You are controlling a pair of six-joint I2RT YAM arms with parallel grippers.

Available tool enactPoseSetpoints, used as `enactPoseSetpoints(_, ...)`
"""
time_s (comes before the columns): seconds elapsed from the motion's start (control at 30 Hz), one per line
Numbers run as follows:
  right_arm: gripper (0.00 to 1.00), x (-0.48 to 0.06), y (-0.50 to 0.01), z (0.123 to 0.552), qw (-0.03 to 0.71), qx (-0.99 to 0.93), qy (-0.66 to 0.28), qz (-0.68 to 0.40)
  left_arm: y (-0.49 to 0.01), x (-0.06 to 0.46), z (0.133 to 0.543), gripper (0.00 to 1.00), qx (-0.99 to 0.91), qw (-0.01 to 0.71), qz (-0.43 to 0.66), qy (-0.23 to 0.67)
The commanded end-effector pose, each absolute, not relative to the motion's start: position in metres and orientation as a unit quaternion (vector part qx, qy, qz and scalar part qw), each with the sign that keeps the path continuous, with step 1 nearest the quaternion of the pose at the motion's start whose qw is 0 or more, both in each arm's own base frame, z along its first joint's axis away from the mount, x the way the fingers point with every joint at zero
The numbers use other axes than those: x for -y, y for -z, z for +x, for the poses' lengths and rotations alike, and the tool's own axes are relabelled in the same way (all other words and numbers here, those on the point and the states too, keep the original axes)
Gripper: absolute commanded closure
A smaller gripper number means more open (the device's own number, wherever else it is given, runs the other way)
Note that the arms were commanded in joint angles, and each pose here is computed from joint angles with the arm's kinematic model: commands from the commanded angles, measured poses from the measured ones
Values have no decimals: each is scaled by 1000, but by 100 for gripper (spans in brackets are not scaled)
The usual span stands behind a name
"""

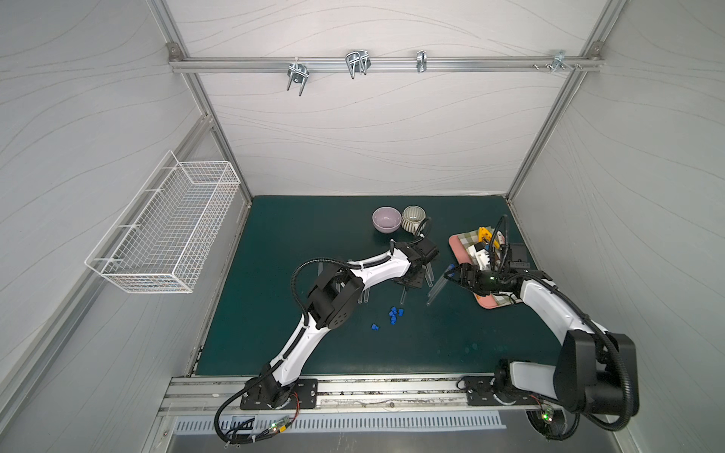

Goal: Remove stoppers from test tubes
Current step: Pick up the test tube at the center of the board.

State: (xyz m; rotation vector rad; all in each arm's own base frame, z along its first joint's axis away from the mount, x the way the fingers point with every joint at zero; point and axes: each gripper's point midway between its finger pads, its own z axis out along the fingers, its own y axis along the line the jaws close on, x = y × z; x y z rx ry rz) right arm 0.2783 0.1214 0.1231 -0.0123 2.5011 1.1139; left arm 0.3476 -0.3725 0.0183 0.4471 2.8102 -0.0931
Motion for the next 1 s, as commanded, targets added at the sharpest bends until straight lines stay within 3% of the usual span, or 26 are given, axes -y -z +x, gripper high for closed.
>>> enactPoseSetpoints(0.0,13,-122,-127,276,209,-890,-404,-16,-5,358,354,85,-981,129,147,9)
enactPoseSetpoints(0.2,12,-123,-126,276,204,-890,-407,-14,-23,352,370,98,-976,147,159,22)
enactPoseSetpoints(0.47,13,-131,-131,277,189,-878,-439,-17,-85,342,378,98,-943,225,240,41)
enactPoseSetpoints(0.97,13,-212,-160,265,126,-832,-527,-121,-159,295,283,98,-890,261,354,123)
